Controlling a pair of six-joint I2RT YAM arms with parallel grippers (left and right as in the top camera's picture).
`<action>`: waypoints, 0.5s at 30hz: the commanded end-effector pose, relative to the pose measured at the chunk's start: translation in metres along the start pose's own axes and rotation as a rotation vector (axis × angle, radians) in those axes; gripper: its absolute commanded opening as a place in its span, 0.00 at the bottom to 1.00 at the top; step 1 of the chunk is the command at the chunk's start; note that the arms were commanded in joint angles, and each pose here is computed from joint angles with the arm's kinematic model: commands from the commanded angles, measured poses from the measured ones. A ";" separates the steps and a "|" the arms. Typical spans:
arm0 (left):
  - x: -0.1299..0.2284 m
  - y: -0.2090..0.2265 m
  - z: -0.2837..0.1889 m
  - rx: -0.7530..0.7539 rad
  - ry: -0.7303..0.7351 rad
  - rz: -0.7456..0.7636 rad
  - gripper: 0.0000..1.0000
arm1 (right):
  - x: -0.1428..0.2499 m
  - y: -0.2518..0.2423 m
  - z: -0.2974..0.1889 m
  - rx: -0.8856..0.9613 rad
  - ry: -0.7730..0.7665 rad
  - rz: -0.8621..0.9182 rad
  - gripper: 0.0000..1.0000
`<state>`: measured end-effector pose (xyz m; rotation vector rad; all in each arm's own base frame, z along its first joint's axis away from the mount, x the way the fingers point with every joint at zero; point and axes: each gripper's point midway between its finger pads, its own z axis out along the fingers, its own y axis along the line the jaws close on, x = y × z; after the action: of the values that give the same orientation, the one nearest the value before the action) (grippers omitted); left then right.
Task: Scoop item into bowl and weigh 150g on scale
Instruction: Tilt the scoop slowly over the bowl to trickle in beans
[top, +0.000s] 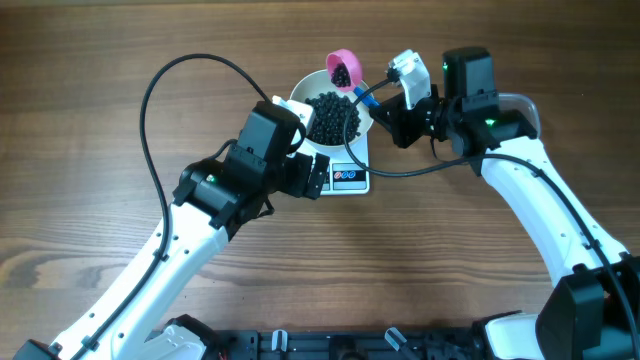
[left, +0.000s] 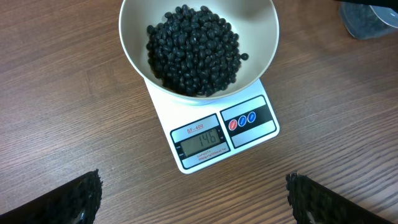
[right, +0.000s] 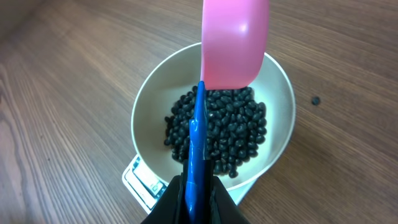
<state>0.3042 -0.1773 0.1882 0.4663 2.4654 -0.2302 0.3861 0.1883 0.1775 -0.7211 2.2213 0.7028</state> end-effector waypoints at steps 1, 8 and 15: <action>-0.005 -0.002 -0.001 0.009 -0.007 0.010 1.00 | 0.002 0.008 0.004 -0.051 0.003 -0.081 0.04; -0.005 -0.002 -0.001 0.009 -0.007 0.009 1.00 | 0.003 0.001 0.004 -0.011 0.011 -0.128 0.04; -0.005 -0.002 -0.001 0.009 -0.007 0.010 1.00 | 0.006 -0.005 0.004 0.031 0.025 -0.130 0.04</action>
<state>0.3042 -0.1773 0.1882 0.4668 2.4653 -0.2300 0.3875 0.1856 0.1757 -0.8260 2.1756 0.6261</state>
